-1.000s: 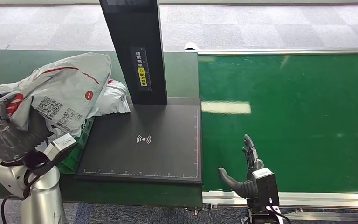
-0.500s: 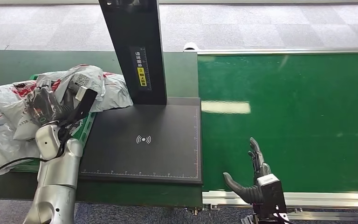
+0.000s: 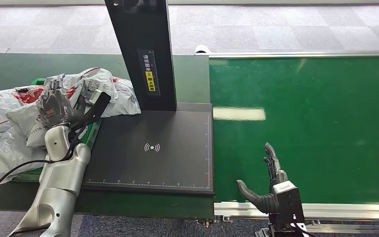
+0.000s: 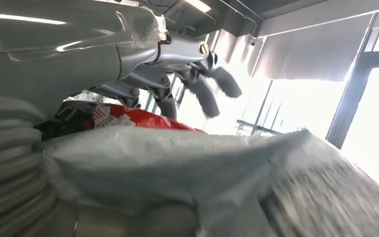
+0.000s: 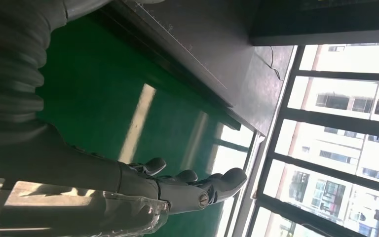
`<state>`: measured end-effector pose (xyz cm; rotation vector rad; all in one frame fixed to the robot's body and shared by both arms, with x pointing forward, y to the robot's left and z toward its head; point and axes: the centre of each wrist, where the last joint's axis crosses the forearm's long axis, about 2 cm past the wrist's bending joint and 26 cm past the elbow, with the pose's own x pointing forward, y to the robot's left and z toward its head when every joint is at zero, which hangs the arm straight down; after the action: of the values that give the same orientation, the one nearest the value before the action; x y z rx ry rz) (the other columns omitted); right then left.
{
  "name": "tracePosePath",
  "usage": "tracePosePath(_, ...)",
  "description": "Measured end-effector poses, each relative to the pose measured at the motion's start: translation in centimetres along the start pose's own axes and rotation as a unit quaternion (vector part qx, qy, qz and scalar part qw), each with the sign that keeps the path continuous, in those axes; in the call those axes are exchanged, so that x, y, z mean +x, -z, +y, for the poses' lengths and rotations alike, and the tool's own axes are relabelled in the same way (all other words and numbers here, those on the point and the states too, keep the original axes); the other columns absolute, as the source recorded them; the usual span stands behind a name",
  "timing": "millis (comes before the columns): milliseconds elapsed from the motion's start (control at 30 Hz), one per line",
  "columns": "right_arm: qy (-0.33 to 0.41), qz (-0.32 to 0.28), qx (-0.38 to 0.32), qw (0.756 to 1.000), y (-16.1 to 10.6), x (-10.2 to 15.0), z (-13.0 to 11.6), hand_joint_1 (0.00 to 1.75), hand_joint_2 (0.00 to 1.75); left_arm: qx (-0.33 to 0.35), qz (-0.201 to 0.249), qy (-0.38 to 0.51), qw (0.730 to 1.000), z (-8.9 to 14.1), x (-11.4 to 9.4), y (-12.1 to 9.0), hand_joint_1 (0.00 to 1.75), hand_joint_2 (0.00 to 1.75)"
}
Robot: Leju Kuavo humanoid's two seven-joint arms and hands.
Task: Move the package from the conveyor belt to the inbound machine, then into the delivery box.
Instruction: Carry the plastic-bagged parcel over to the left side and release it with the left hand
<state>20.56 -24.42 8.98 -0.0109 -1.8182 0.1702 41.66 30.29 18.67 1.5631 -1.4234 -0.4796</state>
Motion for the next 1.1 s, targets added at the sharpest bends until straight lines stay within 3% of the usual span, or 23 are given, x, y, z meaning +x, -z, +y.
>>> tracePosePath(233,0.000,-0.009,-0.004,1.000,0.4,0.7,0.1,0.00,1.75,0.056,-0.032,-0.017,0.998,1.3,0.0,0.6,0.00,0.00)
tracePosePath(400,-0.001,-0.013,-0.001,1.000,0.6,0.9,0.2,0.00,1.75,0.175,-0.155,-0.080,0.969,5.7,0.0,1.6,0.00,0.00)
tracePosePath(500,-0.002,-0.019,0.003,1.000,0.9,1.0,0.3,0.00,1.75,0.249,-0.188,-0.107,0.944,7.8,-0.8,1.8,0.00,0.00)
tracePosePath(700,-0.002,-0.026,0.010,1.000,1.5,1.1,0.5,0.00,1.75,0.319,-0.139,-0.133,0.928,9.8,-2.1,1.2,0.00,0.00)
tracePosePath(933,-0.002,-0.032,0.027,0.999,3.0,0.9,0.9,0.00,1.75,0.358,-0.132,-0.146,0.913,11.6,-1.7,0.7,0.00,0.00)
tracePosePath(1100,-0.002,-0.037,0.029,0.999,3.7,0.4,1.0,0.00,1.75,0.371,-0.121,-0.227,0.892,11.2,-0.8,-0.5,0.00,0.00)
